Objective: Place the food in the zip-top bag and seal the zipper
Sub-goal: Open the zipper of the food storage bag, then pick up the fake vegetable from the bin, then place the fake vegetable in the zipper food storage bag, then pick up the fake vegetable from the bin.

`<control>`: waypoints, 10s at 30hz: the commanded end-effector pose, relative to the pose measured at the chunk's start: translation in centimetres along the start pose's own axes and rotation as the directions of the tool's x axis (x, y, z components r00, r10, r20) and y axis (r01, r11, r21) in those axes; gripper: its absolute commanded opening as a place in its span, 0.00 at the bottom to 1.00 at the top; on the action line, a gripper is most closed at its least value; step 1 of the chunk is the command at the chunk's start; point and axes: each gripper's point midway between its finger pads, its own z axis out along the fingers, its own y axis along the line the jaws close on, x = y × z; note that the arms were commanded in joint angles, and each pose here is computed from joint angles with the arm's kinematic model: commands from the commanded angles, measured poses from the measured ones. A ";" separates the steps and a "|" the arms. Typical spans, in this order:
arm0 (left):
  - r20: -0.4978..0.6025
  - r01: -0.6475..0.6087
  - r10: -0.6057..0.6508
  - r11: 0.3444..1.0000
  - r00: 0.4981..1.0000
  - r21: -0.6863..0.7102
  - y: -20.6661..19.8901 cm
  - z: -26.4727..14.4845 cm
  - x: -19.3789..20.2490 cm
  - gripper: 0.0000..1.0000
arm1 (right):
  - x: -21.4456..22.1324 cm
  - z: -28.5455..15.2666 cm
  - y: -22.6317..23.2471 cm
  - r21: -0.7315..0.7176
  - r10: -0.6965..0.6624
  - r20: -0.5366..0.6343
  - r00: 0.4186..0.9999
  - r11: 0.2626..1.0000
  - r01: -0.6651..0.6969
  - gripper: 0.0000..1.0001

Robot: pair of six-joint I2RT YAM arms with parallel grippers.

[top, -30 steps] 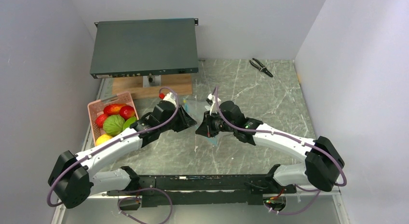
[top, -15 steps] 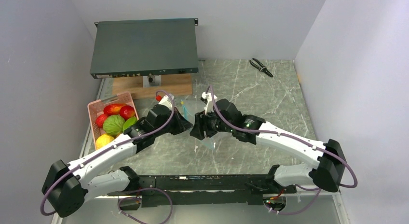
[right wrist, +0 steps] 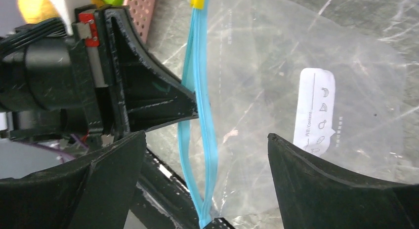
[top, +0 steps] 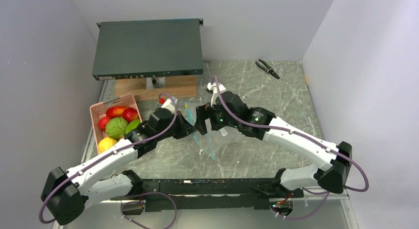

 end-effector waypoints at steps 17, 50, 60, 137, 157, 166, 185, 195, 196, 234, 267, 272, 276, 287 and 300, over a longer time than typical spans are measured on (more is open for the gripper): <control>0.029 -0.031 0.030 0.999 0.999 0.029 -1.0 -1.0 -0.9 0.00 | 1.7 1.6 -3.1 0.452 -0.290 -0.010 0.957 0.852 0.263 0.59; -0.108 -0.229 0.219 0.969 0.970 -0.091 2.2 -2.4 0.7 0.24 | 1.5 2.8 -3.9 0.480 -0.292 0.074 0.954 0.849 0.222 0.00; 0.008 -0.294 0.295 0.955 0.956 -0.048 1.1 -5.4 -1.0 0.77 | 2.0 4.0 -3.1 0.438 -0.298 0.068 0.952 0.866 0.240 0.00; 0.578 0.520 0.143 0.304 0.803 -0.798 26.0 -24.5 -10.1 0.60 | 2.2 2.9 -2.3 0.363 -0.253 0.089 0.963 0.909 0.205 0.00; 0.425 -0.187 0.249 0.965 0.871 -0.181 5.9 -16.9 -12.9 0.36 | 0.9 2.8 -1.1 0.317 -0.202 0.136 0.970 0.936 0.150 0.00; 0.368 -0.471 0.348 0.817 0.862 0.333 -5.2 -16.7 -9.0 0.26 | -0.3 2.9 -1.4 0.207 -0.069 0.163 0.984 0.978 0.034 0.00; 0.218 -0.446 0.440 0.523 0.871 0.727 -15.8 -12.5 -1.4 0.21 | -1.4 1.0 -0.8 -0.004 0.062 0.201 0.978 0.998 -0.063 0.00; 0.094 -0.367 0.394 0.707 0.914 0.604 -13.4 -9.1 -1.2 0.20 | -1.6 0.2 -0.7 -0.021 0.063 0.218 0.974 0.998 -0.060 0.00; 0.074 -0.351 0.383 0.729 0.921 0.588 -13.0 -8.7 -1.1 0.20 | -1.6 0.1 -0.6 -0.025 0.064 0.223 0.973 0.998 -0.060 0.00; -0.010 -0.338 0.348 0.918 0.938 0.207 -6.7 -6.2 -2.7 0.97 | -2.1 -0.9 0.7 -0.104 0.065 0.250 0.966 0.994 -0.040 0.00; 0.203 -0.263 0.472 0.742 0.858 -0.617 7.4 -19.7 -9.2 1.00 | -0.7 0.5 -1.2 -0.002 0.030 0.202 0.979 1.000 -0.030 0.00; 0.165 -0.178 0.422 0.661 0.891 -0.728 11.5 -19.1 -8.8 1.00 | -0.6 0.5 -1.3 0.005 0.022 0.197 0.980 1.000 -0.024 0.00; 0.180 -0.084 0.321 0.661 0.930 -0.746 14.8 -17.9 -8.8 1.00 | -0.7 0.4 -1.3 0.005 0.023 0.196 0.980 1.000 -0.025 0.00; 0.244 0.139 0.111 0.571 0.963 -0.809 22.0 -16.1 -8.3 1.00 | -0.6 0.0 -1.7 0.016 0.019 0.198 0.980 1.000 -0.023 0.00; 0.284 0.221 0.095 0.416 0.954 -0.882 26.1 -17.2 -8.5 0.91 | -0.5 1.0 -1.4 0.010 0.013 0.184 0.983 1.000 -0.015 0.00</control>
